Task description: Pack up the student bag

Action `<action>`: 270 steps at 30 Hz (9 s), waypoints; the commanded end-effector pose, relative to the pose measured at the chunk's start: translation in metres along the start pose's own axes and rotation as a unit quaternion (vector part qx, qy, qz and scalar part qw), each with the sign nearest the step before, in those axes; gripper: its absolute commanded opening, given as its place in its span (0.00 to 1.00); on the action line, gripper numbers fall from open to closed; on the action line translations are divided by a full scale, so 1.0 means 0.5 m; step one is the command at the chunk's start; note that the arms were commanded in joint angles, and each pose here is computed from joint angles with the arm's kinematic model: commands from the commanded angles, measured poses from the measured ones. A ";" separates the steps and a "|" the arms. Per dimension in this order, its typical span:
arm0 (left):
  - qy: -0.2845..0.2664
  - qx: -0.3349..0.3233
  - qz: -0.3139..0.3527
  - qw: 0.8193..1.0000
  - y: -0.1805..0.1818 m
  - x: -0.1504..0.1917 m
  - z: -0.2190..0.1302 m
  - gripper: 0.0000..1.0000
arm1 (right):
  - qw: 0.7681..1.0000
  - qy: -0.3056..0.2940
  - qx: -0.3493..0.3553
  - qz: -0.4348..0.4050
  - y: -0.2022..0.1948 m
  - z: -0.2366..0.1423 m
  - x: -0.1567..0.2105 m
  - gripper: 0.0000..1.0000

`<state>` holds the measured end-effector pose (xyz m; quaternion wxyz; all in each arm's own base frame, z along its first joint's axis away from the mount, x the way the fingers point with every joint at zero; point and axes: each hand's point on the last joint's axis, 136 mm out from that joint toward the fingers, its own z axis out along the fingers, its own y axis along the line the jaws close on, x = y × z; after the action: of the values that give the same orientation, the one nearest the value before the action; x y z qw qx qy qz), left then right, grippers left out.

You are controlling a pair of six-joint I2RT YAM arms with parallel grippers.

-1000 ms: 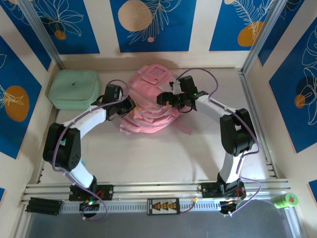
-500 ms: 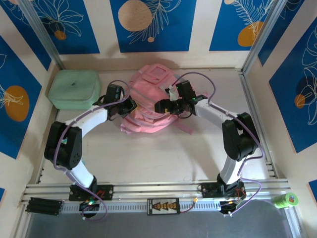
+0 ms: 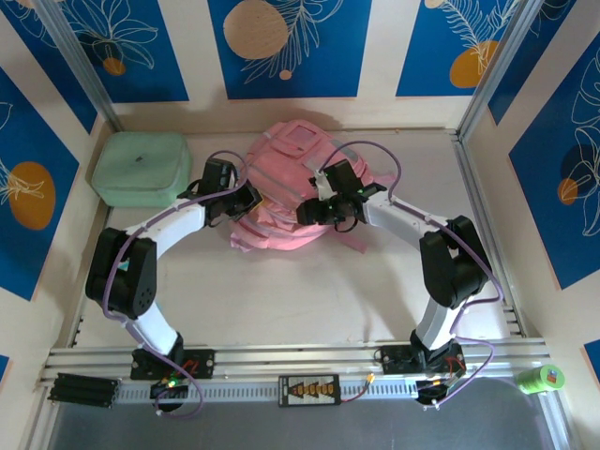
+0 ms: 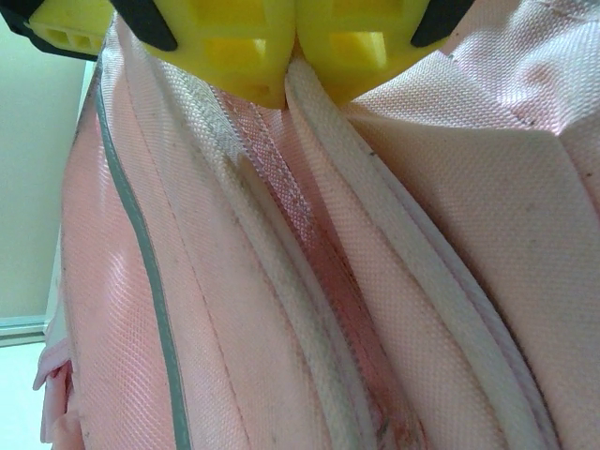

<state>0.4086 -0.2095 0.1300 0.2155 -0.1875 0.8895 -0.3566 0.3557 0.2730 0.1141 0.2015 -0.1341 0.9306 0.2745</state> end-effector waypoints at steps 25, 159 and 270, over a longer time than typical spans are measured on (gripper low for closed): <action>0.003 0.048 0.030 0.998 -0.070 -0.005 -0.009 0.00 | 0.984 -0.062 0.166 0.008 -0.034 0.012 -0.041 0.42; 0.012 -0.170 0.408 0.897 -0.030 0.085 -0.015 0.00 | 0.945 -0.078 -0.051 0.313 -0.167 -0.118 -0.095 0.00; -0.034 -0.094 0.418 0.903 -0.093 -0.068 -0.117 0.87 | 0.898 -0.134 0.226 0.351 -0.260 -0.303 -0.003 0.75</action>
<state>0.4132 -0.2084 0.1779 0.3117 0.2087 0.9135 -0.1573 0.3705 0.1161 0.1747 0.2368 0.2583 0.9115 0.2152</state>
